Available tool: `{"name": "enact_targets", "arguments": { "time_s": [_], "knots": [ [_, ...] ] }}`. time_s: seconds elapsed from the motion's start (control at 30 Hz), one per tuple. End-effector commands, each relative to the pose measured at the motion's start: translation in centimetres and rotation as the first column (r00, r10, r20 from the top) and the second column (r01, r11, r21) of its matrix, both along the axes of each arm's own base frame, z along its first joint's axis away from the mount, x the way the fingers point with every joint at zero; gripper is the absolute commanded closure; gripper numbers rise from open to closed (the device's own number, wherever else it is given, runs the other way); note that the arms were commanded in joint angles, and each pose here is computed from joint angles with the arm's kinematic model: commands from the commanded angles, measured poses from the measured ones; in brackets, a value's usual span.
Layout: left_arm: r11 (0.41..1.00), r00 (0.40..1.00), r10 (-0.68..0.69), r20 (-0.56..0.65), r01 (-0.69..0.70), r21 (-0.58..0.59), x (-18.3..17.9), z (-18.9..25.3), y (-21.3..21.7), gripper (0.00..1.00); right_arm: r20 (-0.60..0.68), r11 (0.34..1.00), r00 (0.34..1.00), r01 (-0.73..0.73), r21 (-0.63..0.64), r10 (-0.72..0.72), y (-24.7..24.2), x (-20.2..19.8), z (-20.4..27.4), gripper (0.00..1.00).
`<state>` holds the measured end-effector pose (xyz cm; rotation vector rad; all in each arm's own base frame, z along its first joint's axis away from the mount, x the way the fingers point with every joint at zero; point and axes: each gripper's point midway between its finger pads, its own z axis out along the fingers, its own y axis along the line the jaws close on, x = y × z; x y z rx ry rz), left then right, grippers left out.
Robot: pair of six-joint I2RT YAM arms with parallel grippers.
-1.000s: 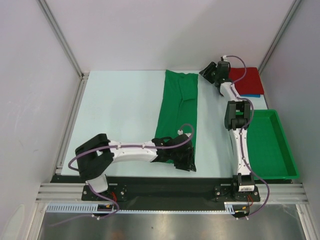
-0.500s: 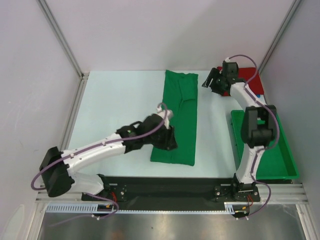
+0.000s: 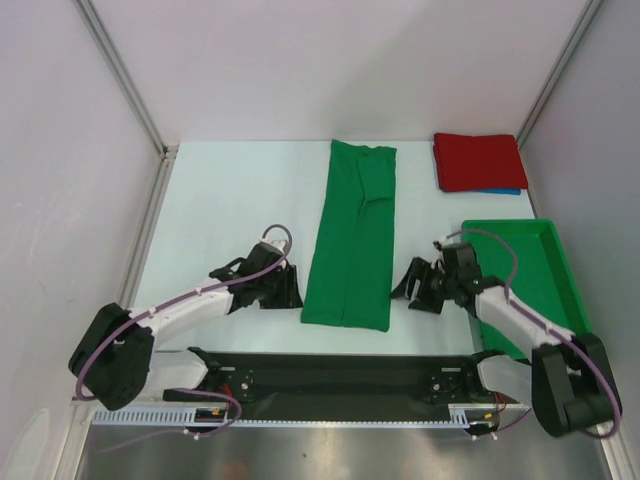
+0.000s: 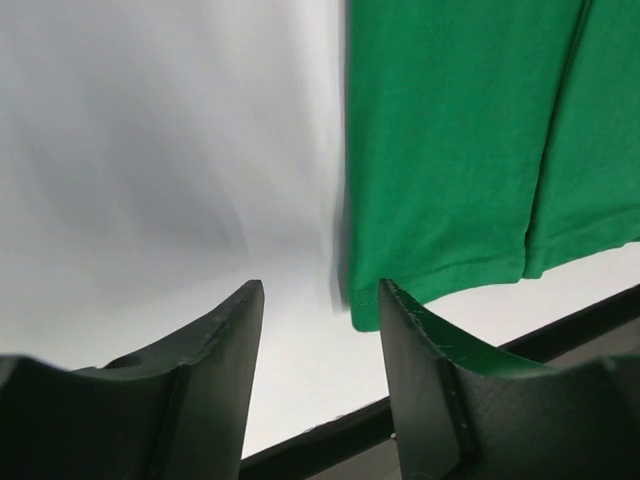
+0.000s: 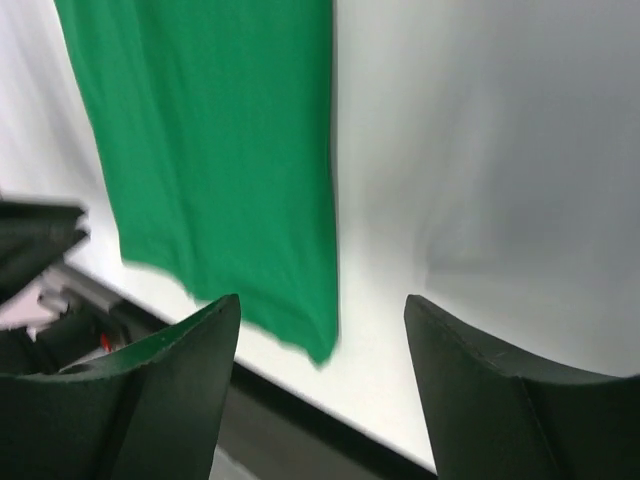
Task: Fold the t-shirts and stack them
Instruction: Fold the tshirt
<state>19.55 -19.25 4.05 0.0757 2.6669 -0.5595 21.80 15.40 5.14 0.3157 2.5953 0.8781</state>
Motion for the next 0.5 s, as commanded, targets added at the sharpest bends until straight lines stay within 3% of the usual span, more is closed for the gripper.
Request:
{"name": "enact_targets", "arguments": {
  "time_s": [0.0, 0.2, 0.47],
  "knots": [
    [0.994, 1.0, 0.001, 0.024, 0.001, -0.111, 1.3, 0.5, -2.2, 0.46, 0.034, 0.988, 0.999, -0.025, 0.156, 0.02, 1.9, -2.5, 2.5, 0.28],
    [0.99, 0.998, -0.039, -0.048, 0.032, -0.135, 0.1, -1.2, -2.9, 0.48, -0.038, 0.973, 0.999, 0.021, 0.231, -0.013, 2.2, -5.5, 0.2, 0.37],
    [0.991, 0.994, -0.038, -0.098, 0.024, -0.134, -1.0, -2.6, -2.6, 0.53, -0.132, 0.984, 0.99, -0.015, 0.18, 0.039, 3.4, -6.4, -2.4, 0.48]
  ]
}}
